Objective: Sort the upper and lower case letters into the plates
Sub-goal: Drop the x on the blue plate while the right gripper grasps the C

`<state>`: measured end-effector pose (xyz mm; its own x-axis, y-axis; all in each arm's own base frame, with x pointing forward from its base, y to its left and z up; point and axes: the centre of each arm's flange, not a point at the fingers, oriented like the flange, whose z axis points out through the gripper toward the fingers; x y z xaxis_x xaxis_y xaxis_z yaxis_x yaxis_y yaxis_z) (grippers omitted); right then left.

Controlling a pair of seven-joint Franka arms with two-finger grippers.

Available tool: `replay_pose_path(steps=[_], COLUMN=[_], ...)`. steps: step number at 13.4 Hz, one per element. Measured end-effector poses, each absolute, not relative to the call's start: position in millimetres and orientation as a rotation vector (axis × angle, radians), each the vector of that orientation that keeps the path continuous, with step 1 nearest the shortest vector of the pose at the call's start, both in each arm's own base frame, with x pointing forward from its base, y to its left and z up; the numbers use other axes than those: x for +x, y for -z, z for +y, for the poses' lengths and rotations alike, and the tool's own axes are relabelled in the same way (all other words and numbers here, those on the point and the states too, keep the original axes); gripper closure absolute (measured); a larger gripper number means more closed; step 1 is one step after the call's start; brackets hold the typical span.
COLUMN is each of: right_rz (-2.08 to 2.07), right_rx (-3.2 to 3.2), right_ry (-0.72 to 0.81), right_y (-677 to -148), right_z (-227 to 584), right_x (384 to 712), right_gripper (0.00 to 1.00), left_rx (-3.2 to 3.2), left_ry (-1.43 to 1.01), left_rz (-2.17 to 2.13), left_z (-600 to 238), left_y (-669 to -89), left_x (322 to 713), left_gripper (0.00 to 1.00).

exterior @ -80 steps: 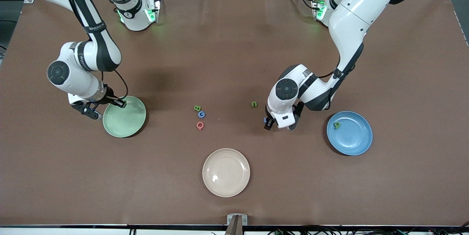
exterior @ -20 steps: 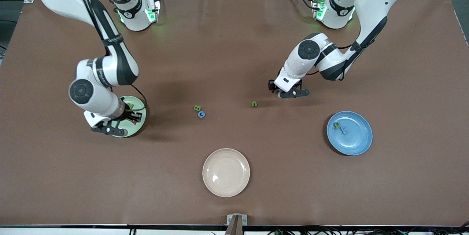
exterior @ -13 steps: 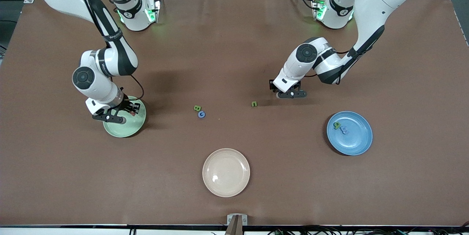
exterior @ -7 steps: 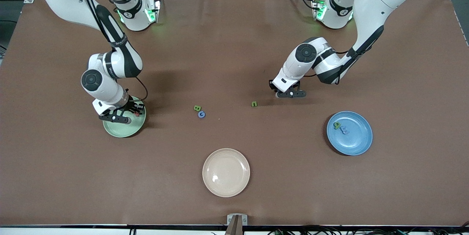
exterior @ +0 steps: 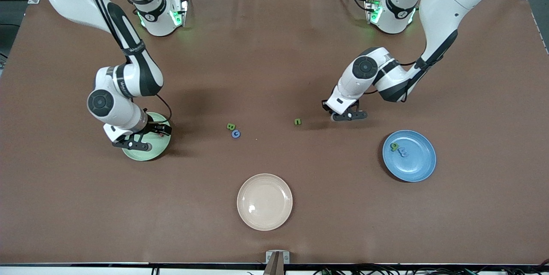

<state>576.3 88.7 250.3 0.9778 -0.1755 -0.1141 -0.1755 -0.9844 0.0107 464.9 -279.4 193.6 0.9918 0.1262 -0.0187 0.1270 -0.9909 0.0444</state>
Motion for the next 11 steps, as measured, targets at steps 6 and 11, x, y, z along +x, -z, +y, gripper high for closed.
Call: replay_pose_path(steps=[6, 11], right_rz=[-0.668, -0.892], right_rx=[3.134, 3.089], right_ry=[0.117, 0.057], right_y=[-266, -210], right_z=[233, 302], right_x=[561, 539], right_gripper=[0.0, 0.0], left_rx=[3.154, 3.194], left_ry=[-0.151, -0.129], left_rz=[0.381, 0.243], left_z=[-229, -118], left_y=[-259, -258], left_x=[533, 568], left_gripper=[0.73, 0.73])
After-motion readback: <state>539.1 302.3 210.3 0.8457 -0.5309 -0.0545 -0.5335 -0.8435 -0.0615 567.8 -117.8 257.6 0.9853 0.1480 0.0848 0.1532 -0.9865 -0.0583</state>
